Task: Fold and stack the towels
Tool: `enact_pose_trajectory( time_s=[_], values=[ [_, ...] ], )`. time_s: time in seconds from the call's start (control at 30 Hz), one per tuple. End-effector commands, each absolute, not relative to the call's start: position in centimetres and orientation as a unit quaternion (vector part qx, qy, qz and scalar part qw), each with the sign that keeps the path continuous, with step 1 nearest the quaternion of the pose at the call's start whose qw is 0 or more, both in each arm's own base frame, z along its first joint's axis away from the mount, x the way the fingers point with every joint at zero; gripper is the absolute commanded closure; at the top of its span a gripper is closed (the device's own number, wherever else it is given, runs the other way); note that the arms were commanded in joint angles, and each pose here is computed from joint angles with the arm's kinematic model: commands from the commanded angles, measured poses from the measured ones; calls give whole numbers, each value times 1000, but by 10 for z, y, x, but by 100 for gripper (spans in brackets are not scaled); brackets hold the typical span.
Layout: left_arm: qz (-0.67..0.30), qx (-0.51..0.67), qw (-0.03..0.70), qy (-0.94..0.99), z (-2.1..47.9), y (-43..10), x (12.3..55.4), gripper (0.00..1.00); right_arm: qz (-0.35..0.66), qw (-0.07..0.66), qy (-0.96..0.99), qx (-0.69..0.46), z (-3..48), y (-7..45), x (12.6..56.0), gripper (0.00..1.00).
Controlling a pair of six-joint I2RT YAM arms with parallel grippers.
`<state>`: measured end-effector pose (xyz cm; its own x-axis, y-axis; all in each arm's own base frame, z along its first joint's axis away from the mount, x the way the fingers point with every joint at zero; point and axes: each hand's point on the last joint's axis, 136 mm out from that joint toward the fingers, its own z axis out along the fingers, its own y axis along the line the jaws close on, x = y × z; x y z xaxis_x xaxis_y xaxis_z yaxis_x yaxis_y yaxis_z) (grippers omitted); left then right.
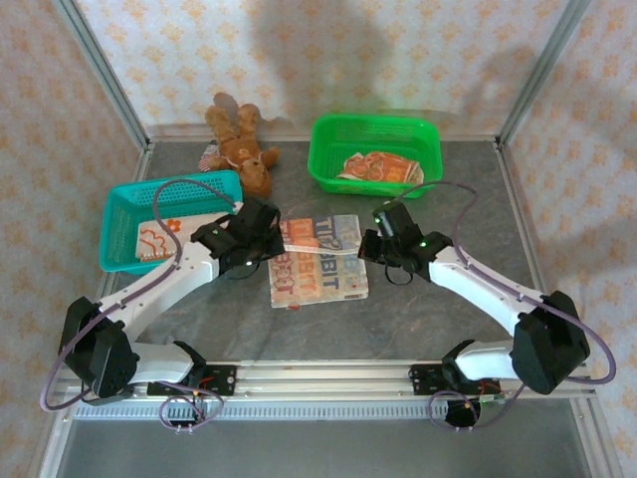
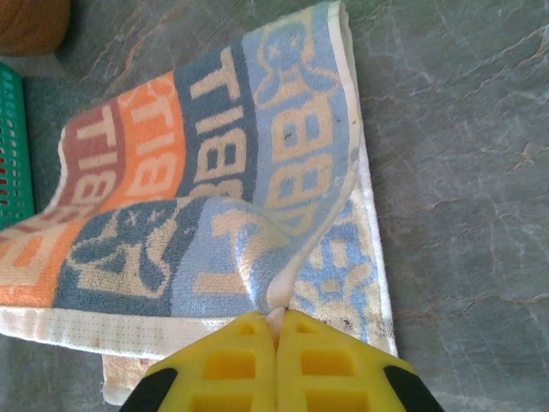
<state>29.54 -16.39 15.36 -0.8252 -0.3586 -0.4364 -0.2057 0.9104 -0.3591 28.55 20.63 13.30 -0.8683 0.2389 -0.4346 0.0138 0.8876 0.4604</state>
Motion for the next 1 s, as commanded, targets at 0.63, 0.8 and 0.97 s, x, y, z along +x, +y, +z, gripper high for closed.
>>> enact_pose_trajectory(
  time_s=[0.63,0.8,0.97],
  values=[
    [-157,-182,163,957,49,-171,228,100,171,178,966,71,44,203,229,100],
    [-140,-175,142,964,28,-173,220,100,159,168,970,75,29,200,224,100],
    [-140,-170,135,966,25,-175,218,100,159,163,971,76,27,199,222,100]
  ],
)
